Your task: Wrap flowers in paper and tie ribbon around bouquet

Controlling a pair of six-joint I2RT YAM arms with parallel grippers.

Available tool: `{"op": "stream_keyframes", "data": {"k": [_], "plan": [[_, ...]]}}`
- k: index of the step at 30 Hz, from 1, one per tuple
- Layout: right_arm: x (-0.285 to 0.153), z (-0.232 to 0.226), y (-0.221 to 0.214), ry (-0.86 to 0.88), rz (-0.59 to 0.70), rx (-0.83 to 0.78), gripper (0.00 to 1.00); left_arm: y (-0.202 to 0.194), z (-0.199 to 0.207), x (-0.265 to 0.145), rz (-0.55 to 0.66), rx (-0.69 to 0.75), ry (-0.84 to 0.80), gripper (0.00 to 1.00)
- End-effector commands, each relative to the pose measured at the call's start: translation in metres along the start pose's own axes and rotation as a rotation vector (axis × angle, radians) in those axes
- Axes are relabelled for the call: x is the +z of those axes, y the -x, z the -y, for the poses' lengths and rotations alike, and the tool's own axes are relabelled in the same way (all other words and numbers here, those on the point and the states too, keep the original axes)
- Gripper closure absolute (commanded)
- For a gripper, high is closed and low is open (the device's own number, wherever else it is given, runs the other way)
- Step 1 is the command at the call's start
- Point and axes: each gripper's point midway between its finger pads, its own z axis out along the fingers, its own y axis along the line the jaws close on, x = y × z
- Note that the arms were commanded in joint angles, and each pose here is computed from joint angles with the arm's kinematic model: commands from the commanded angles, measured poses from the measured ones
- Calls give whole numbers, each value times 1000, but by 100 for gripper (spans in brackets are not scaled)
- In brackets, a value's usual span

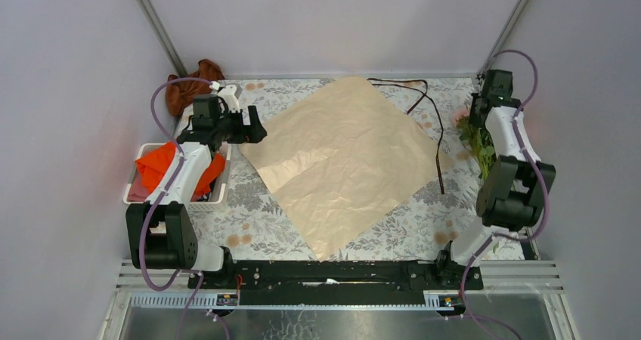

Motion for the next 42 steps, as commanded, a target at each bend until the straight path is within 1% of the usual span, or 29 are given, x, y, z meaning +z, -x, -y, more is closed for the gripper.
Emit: {"op": "stream_keyframes", "data": {"k": [1, 4, 7, 8, 10, 14, 15, 17, 19, 21, 24, 26, 29, 31, 33, 36, 37, 40, 41, 42], "plan": [[-94, 21, 69, -30, 305, 65, 100, 14, 6, -3, 49, 18, -16, 1], [-145, 33, 91, -48, 460, 123, 100, 15, 6, -4, 52, 33, -19, 1], [-201, 32, 115, 12, 638, 164, 100, 14, 5, -2, 45, 31, -20, 1], [-227, 31, 124, 47, 719, 186, 100, 14, 5, -1, 43, 28, -22, 1], [-267, 24, 136, 132, 837, 200, 100, 13, 6, -1, 40, 29, -26, 1], [-334, -9, 147, 390, 998, 186, 100, 12, 6, -3, 41, 48, -22, 1], [-347, -18, 148, 461, 1018, 185, 100, 12, 6, -4, 42, 51, -23, 1], [-373, -46, 146, 662, 1025, 161, 100, 13, 6, -5, 44, 59, -26, 1], [-386, -73, 142, 844, 985, 160, 100, 13, 6, -5, 43, 67, -27, 1], [-391, -108, 137, 972, 924, 143, 100, 13, 6, -5, 38, 72, -27, 1], [-383, -188, 120, 1053, 800, 67, 100, 10, 4, -5, 22, 77, -19, 1], [-368, -241, 106, 1100, 665, 15, 100, 8, 3, -5, 16, 79, -17, 1], [-319, -299, 94, 1070, 442, 13, 100, 6, 2, -5, 7, 75, -14, 1], [-284, -332, 88, 1042, 340, 24, 100, 4, 1, -5, 4, 73, -10, 1], [-251, -362, 83, 1001, 285, 11, 100, 2, -1, -4, -2, 82, -4, 1], [-199, -401, 79, 949, 255, -56, 100, 0, -5, -2, -11, 89, 5, 1], [-167, -417, 68, 927, 197, -77, 100, -1, -5, -1, -13, 87, 4, 1], [-123, -446, 65, 904, 148, -119, 100, -3, -6, 0, -19, 84, 1, 1], [-109, -452, 62, 894, 136, -129, 99, -4, -7, 1, -23, 81, 2, 1], [-95, -457, 58, 878, 127, -137, 89, -6, -7, 2, -27, 80, 1, 1]]}}
